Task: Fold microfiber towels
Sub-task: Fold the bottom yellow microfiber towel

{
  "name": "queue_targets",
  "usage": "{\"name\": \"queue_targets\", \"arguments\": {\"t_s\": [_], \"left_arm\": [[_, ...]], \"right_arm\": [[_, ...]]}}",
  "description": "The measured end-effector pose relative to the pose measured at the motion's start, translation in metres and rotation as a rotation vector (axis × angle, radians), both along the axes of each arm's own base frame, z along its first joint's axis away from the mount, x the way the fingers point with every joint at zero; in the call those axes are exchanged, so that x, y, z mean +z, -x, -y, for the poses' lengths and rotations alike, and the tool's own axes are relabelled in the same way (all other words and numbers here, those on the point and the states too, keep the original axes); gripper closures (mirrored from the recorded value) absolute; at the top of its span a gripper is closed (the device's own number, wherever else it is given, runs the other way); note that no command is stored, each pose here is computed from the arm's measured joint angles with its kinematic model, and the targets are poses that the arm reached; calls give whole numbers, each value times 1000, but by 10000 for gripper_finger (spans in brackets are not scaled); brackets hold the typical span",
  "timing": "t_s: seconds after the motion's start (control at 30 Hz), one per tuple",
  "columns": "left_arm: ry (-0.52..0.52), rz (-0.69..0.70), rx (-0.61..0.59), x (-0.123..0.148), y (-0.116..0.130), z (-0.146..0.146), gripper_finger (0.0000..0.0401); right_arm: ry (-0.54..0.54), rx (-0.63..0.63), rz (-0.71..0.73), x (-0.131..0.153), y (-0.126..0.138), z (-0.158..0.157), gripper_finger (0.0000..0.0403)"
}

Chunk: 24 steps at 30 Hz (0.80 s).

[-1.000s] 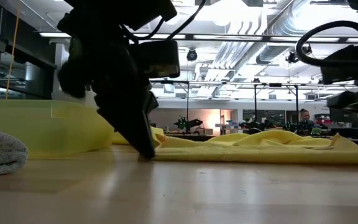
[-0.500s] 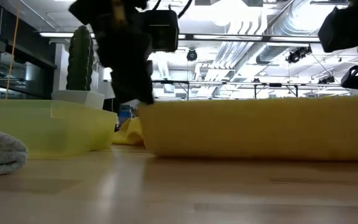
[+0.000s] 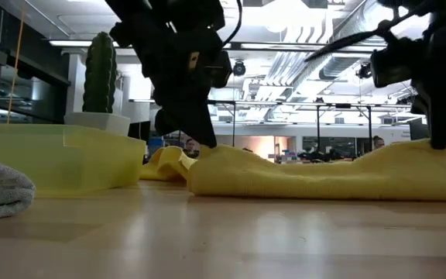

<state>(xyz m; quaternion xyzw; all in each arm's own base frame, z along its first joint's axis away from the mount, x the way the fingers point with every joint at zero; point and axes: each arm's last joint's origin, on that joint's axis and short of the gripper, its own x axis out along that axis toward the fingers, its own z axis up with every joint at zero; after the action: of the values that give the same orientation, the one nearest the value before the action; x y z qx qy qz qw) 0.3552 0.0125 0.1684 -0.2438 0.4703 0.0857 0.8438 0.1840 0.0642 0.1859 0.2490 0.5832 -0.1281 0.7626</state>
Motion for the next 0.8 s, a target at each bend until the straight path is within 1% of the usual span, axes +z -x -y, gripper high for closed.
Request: {"name": "queue_targets", "arguments": {"t_s": [0.33, 0.43, 0.53, 0.7, 0.8], "left_arm": [[-30, -2, 15, 0, 0, 4, 398], [-55, -4, 39, 0, 0, 3, 391], [-70, -5, 51, 0, 0, 2, 379], [-70, -34, 73, -1, 3, -6, 345], [-66, -55, 101, 7, 10, -18, 321]], "right_arm": [[18, -13, -18, -1, 1, 4, 402], [20, -14, -16, -1, 0, 4, 393], [19, -23, -13, -1, 0, 4, 362], [40, -65, -16, 0, 1, 6, 277], [38, -86, -22, 5, 7, 9, 227]]}}
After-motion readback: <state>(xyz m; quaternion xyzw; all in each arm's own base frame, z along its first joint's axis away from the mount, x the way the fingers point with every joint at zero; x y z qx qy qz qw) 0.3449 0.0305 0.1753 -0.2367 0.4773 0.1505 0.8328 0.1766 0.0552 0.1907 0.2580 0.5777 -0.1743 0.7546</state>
